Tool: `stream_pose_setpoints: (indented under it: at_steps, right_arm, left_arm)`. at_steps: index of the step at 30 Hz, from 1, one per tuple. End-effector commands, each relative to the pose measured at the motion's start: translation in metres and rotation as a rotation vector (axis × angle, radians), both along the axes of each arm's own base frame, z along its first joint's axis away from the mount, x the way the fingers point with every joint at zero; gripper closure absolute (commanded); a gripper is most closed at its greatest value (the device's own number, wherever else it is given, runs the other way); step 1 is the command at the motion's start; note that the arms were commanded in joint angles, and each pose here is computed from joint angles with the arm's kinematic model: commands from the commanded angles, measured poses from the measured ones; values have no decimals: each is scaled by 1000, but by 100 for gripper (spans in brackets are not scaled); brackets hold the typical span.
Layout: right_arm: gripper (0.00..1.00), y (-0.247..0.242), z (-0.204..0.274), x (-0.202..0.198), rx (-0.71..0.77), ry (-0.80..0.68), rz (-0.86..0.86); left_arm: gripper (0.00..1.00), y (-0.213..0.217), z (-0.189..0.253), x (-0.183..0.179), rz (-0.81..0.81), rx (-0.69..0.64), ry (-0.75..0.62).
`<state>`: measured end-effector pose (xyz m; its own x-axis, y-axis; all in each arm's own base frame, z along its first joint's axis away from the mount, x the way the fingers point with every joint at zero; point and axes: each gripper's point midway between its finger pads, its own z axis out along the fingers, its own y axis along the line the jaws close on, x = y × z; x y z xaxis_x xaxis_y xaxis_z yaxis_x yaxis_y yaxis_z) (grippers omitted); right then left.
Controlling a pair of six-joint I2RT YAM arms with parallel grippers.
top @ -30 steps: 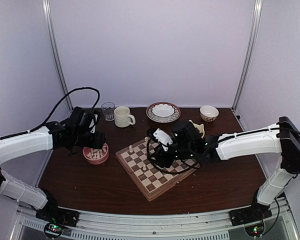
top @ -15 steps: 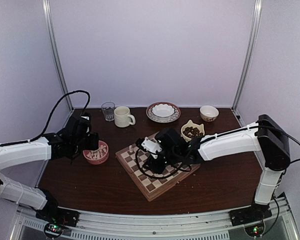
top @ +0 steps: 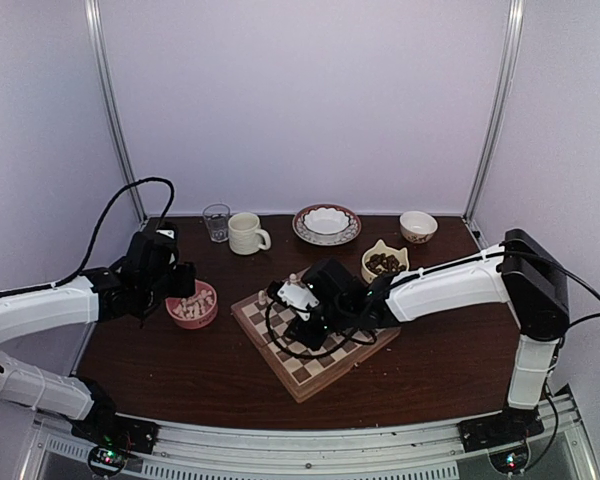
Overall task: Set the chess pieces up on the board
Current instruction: Pick up the pawn from the chessboard.
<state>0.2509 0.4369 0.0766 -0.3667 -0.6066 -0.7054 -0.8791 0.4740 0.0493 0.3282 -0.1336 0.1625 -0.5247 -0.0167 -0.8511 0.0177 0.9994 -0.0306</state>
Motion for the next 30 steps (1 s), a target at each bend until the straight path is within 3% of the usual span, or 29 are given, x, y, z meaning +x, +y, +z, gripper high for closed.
stream_pose_setpoints:
  at_steps: [1, 12, 22, 30]
  right_arm:
    - [70, 5, 2, 5, -16, -23, -11]
    - [74, 8, -8, 6, -41, -14, -9]
    - [91, 7, 2, 8, -20, -40, -25]
    - [97, -16, 31, 28, 43, -135, -174]
  left_arm:
    - [38, 0, 13, 5, 8, -30, -48]
    - [38, -2, 14, 5, 1, -34, -47]
    - [38, -4, 15, 5, -8, -39, -43]
    - [38, -2, 16, 3, -5, -41, -47]
